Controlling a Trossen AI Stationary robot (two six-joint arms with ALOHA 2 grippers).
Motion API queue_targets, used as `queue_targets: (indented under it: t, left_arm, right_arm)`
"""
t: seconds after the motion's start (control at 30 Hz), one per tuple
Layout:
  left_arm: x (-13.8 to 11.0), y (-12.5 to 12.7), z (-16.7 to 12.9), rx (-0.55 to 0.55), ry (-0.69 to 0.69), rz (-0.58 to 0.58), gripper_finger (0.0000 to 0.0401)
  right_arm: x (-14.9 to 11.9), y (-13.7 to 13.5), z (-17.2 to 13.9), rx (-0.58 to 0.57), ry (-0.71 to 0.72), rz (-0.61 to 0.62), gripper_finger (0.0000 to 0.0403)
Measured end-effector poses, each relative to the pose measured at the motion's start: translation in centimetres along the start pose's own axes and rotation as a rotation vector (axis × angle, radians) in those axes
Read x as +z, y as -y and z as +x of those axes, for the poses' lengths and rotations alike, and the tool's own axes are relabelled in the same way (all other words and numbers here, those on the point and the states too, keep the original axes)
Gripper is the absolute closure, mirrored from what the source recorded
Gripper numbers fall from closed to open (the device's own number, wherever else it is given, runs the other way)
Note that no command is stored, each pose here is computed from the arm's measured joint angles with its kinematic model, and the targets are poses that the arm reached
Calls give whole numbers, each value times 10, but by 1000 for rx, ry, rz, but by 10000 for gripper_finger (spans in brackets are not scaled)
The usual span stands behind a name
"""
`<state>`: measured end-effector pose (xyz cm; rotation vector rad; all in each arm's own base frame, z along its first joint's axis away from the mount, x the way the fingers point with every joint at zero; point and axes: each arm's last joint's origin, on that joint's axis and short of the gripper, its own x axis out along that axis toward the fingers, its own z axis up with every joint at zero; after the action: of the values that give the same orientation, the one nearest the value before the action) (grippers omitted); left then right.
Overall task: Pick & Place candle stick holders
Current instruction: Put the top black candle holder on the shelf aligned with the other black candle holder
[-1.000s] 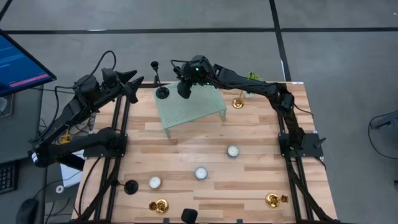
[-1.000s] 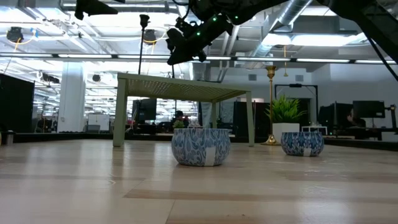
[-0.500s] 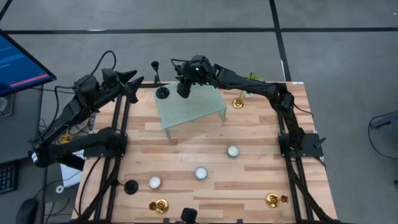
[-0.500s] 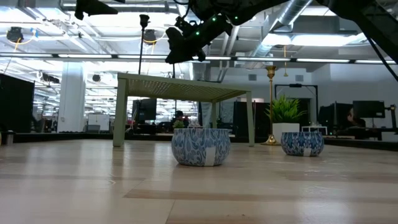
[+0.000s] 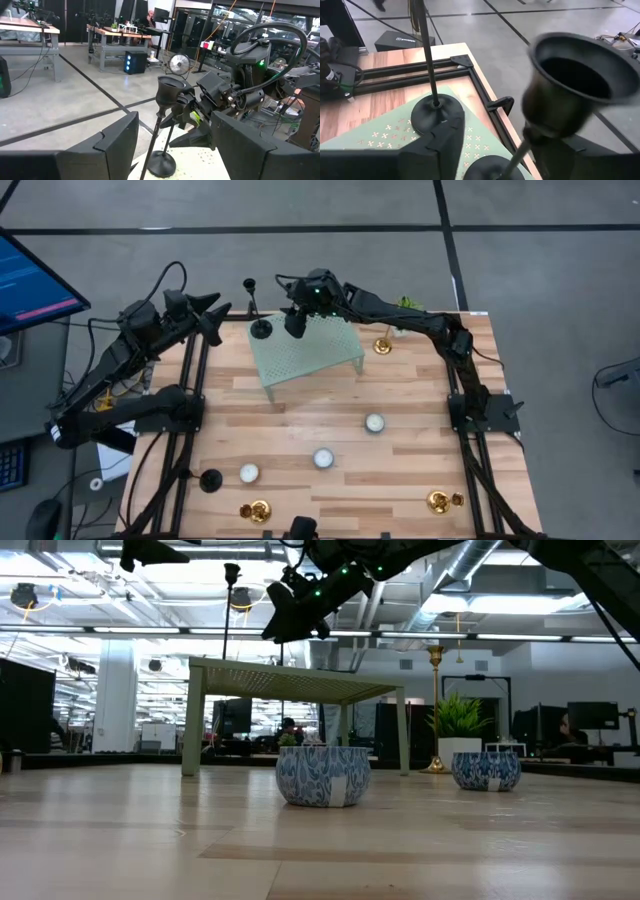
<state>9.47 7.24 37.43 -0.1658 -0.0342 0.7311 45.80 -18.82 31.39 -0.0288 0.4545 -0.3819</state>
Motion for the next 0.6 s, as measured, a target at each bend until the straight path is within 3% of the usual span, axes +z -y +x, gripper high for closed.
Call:
queue_targets:
  t: [0.17,0.6]
  left_arm:
    - [0,0,0,0,0,0,151]
    - [0,0,0,0,0,0,151]
  right_arm:
    - [3,0,-5,2,-3,-1,170]
    - [4,4,-21,4,-83,-18,168]
